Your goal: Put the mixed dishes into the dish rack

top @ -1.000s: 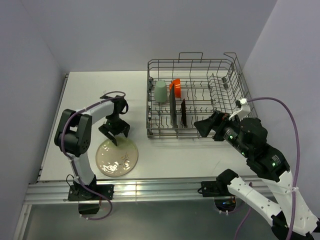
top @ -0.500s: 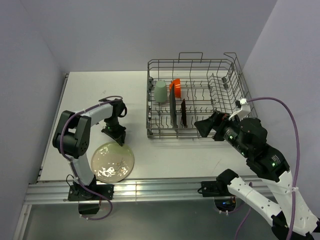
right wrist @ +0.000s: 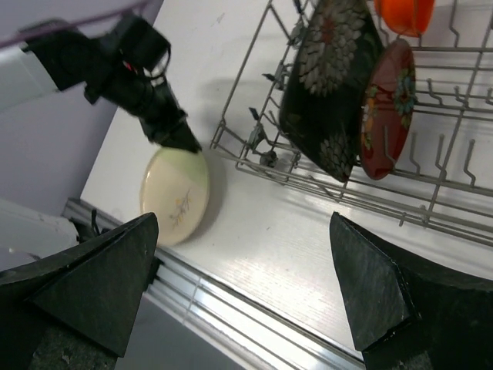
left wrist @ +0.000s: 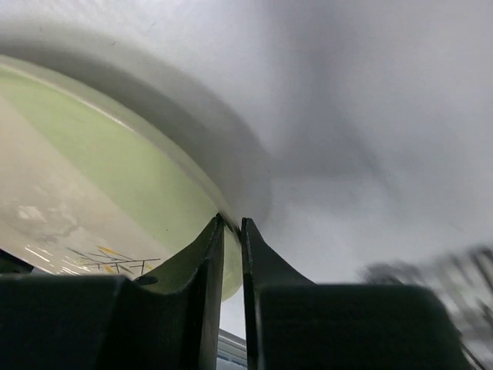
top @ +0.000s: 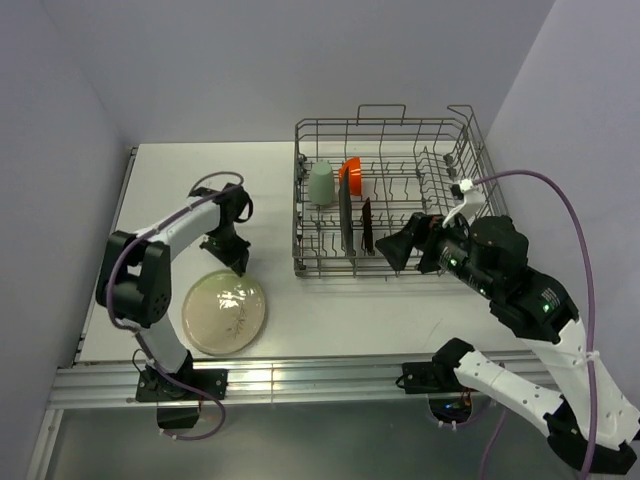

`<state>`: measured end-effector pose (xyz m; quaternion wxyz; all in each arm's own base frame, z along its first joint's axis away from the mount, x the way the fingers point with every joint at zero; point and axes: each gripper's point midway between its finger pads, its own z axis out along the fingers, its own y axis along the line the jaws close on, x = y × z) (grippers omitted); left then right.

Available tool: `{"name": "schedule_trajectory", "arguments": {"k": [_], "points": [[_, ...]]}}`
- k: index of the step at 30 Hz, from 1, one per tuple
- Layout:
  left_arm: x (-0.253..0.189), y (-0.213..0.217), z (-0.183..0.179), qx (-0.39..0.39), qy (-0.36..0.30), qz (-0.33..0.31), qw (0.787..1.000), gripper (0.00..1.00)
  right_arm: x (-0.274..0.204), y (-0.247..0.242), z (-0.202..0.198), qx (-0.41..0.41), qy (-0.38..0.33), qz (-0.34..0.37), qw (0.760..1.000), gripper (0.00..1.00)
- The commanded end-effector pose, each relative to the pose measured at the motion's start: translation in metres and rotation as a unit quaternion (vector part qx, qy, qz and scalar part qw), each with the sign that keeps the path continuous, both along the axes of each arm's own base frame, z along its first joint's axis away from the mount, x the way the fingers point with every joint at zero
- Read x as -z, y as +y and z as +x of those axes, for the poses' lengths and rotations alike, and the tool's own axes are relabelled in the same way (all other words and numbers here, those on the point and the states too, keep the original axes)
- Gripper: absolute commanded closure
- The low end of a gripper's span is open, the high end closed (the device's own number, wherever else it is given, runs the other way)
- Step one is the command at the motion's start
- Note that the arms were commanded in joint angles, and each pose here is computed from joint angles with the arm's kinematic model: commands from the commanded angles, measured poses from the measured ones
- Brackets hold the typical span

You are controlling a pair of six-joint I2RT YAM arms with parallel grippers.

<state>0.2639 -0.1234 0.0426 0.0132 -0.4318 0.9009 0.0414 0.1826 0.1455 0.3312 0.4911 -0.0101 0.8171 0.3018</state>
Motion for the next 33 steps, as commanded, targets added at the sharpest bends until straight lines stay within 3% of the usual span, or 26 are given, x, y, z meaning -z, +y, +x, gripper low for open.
{"name": "schedule_trajectory", "arguments": {"k": [1, 5, 8, 13, 19, 22, 25, 28, 31, 33], "points": [[-0.074, 0.001, 0.042, 0.033, -0.144, -0.007, 0.989, 1.00, -0.031, 0.018, -0.003, -0.047, -0.034, -0.014, 0.998, 0.00], [-0.129, 0.006, 0.057, 0.056, -0.240, -0.007, 0.969, 1.00, -0.035, 0.055, 0.012, -0.064, -0.032, -0.099, 0.993, 0.00], [-0.154, 0.010, 0.061, 0.078, -0.268, 0.003, 0.960, 1.00, -0.047, 0.092, 0.012, -0.090, -0.047, -0.146, 0.984, 0.00], [-0.163, 0.012, 0.052, 0.085, -0.277, 0.000, 0.957, 1.00, -0.037, 0.148, 0.006, -0.148, -0.052, -0.187, 0.970, 0.00], [-0.142, 0.012, 0.039, 0.100, -0.265, -0.010, 0.959, 1.00, 0.019, 0.195, -0.014, -0.189, -0.110, -0.291, 0.931, 0.00], [-0.136, 0.012, 0.034, 0.106, -0.263, -0.013, 0.959, 1.00, 0.043, 0.213, -0.027, -0.205, -0.142, -0.350, 0.903, 0.00], [-0.134, 0.011, 0.030, 0.116, -0.263, -0.019, 0.958, 1.00, 0.072, 0.237, -0.049, -0.229, -0.198, -0.420, 0.855, 0.00], [-0.129, 0.010, 0.023, 0.129, -0.257, -0.024, 0.957, 1.00, 0.107, 0.253, -0.067, -0.266, -0.249, -0.499, 0.786, 0.00], [-0.127, 0.009, 0.019, 0.141, -0.262, -0.031, 0.954, 1.00, 0.140, 0.264, -0.082, -0.299, -0.275, -0.541, 0.736, 0.00], [-0.126, 0.006, 0.017, 0.152, -0.261, -0.039, 0.952, 1.00, 0.157, 0.271, -0.089, -0.326, -0.280, -0.541, 0.723, 0.00]]}}
